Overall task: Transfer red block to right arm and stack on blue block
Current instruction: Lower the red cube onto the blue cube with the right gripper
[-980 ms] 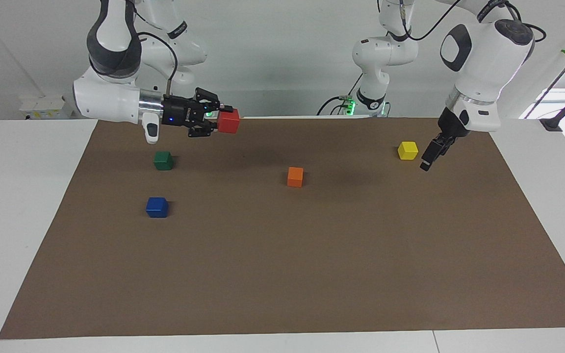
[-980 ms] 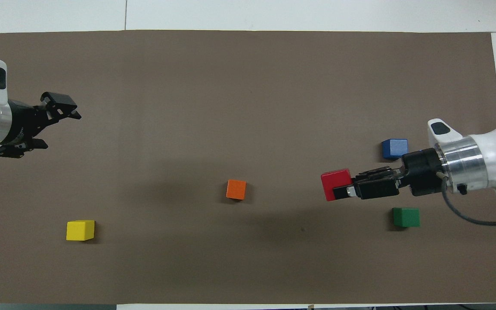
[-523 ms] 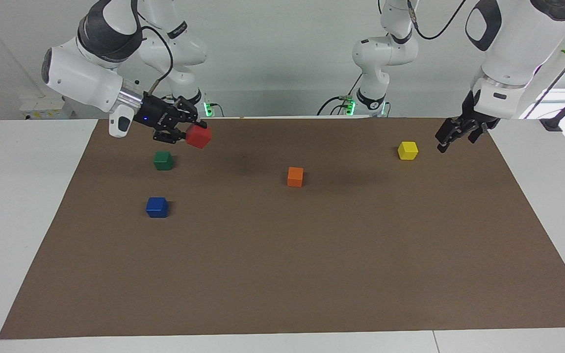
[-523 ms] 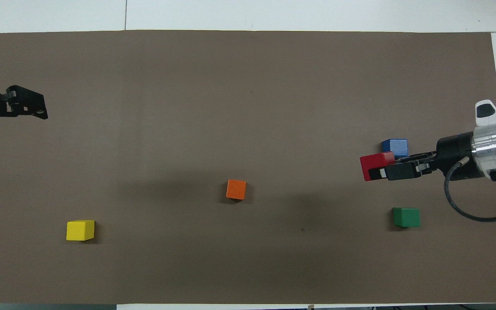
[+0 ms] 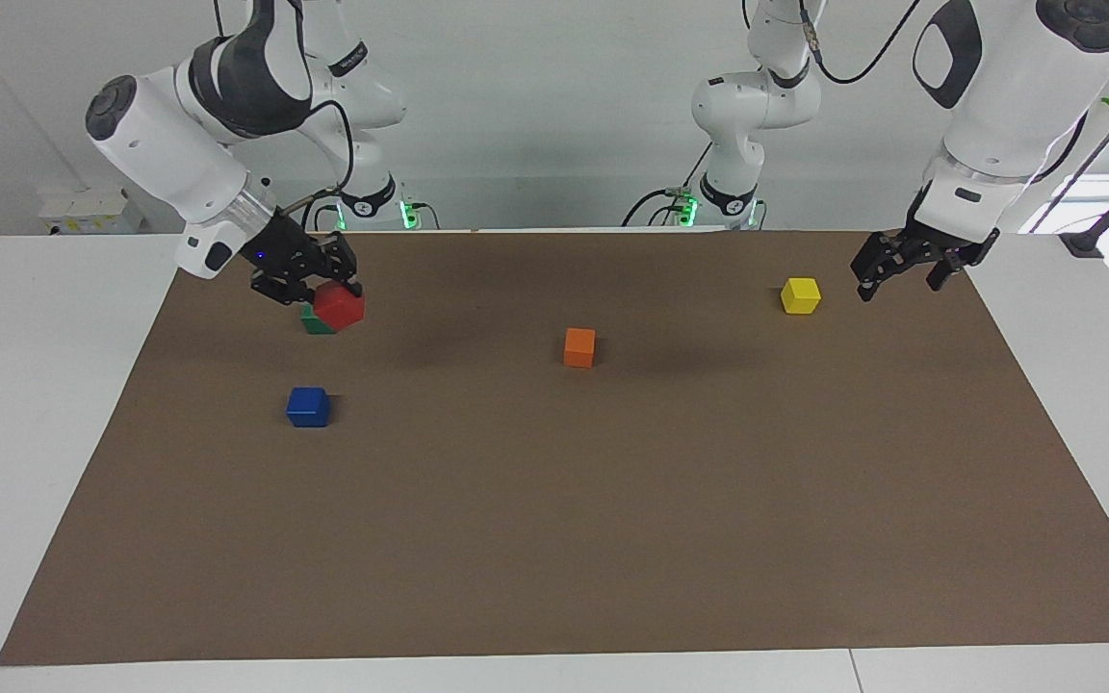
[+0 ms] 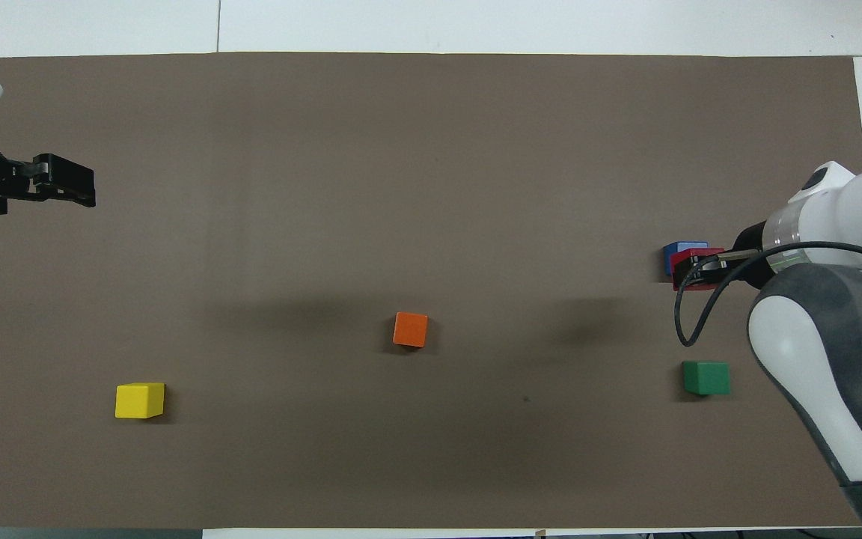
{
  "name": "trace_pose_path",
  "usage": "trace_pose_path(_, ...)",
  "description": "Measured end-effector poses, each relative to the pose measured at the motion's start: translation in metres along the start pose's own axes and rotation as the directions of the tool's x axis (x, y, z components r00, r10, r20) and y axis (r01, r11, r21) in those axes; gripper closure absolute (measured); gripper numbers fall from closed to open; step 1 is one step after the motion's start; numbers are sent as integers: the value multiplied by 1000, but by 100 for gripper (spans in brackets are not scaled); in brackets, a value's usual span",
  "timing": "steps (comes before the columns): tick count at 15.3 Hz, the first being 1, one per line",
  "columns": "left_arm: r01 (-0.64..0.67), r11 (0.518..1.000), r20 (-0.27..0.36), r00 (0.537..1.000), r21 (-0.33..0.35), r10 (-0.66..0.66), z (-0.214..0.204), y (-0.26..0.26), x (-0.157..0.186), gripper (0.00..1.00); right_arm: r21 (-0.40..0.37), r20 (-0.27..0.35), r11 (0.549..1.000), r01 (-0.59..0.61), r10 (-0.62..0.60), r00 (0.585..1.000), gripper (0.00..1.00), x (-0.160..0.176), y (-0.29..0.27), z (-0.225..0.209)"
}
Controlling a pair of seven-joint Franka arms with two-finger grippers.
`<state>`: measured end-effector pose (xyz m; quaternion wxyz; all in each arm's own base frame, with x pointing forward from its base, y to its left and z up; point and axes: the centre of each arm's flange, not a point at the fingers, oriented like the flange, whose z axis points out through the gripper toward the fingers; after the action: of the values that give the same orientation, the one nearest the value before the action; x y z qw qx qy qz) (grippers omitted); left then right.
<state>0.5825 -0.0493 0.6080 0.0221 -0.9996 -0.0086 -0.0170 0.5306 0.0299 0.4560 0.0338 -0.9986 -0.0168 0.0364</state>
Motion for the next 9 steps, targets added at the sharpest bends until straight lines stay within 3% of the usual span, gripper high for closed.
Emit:
trace_pose_path(3,16,999,-8,1000,-44,-16,-9,-4,-4,0,-69,25,994,-81,83,996,44,10,15,24)
trace_pose_path(9,28,999,-31,999,-44,-29,-26,-12,-12,0,-111,-18,987,-118,117,993,44,26,35,70)
